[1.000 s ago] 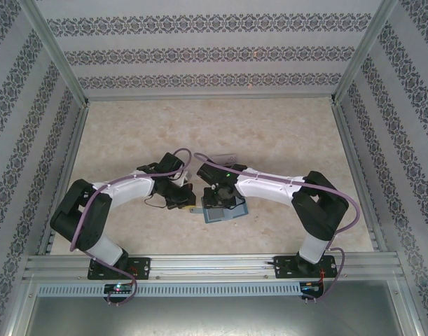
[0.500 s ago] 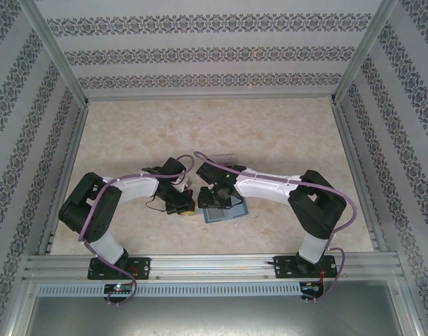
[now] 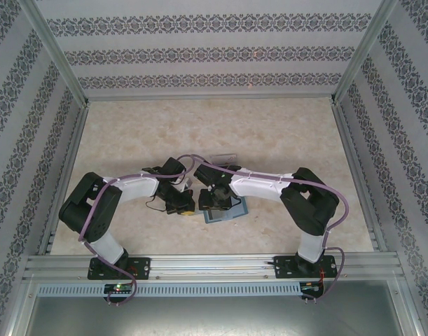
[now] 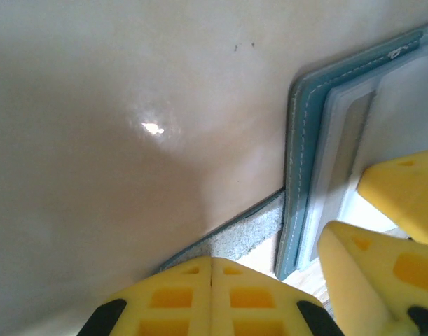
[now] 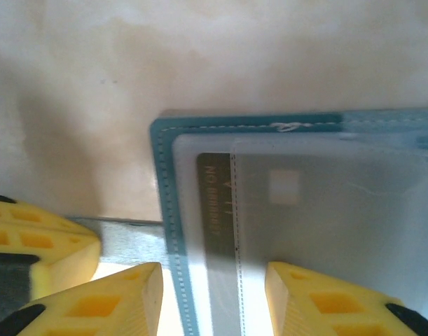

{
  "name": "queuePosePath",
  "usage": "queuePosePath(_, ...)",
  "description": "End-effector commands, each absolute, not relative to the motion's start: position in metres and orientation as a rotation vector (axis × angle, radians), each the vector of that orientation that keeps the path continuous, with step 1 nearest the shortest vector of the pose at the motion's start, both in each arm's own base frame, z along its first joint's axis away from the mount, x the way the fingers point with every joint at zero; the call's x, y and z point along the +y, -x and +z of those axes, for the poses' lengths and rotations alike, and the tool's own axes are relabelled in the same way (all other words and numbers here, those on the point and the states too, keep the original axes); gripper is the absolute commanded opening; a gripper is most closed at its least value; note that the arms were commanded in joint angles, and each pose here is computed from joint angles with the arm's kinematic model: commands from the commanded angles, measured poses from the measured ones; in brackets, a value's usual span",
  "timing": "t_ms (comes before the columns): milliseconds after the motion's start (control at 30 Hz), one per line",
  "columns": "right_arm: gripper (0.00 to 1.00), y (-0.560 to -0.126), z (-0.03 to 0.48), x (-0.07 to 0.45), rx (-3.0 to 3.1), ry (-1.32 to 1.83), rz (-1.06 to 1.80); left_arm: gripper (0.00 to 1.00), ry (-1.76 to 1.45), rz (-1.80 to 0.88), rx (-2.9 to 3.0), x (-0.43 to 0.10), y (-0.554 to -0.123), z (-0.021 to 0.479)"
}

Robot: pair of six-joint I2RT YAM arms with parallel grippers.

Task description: Take the credit cards out of the card holder

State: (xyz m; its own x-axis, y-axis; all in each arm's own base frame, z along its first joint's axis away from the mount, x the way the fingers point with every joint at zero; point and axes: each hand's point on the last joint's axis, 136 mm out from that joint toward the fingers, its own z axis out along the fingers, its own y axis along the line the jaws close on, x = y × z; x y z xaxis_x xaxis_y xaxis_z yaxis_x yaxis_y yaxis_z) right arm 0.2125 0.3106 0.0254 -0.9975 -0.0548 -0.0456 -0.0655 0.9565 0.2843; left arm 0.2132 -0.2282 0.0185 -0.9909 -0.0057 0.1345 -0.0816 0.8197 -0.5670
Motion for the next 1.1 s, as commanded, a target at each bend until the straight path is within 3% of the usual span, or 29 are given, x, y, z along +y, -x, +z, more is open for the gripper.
queuePosePath(0,0.44,-0.209,0.016,0.288,3.100,0.121,0.242,0.00,-0.046,0.820,-2.879,-0.221,-0.207,0.003)
queuePosePath(467,0.48,-0.217,0.034,0.257,3.045,0.224,-0.102,0.00,-0.032,0.801,-2.888,-0.219,-0.208,0.005)
queuePosePath(867,0.49,-0.217,0.039,0.243,3.027,0.244,-0.189,0.00,-0.026,0.789,-2.895,-0.219,-0.209,0.007)
queuePosePath(1067,0.37,-0.217,0.042,0.236,3.027,0.246,-0.182,0.00,-0.028,0.761,-2.901,-0.215,-0.207,0.005)
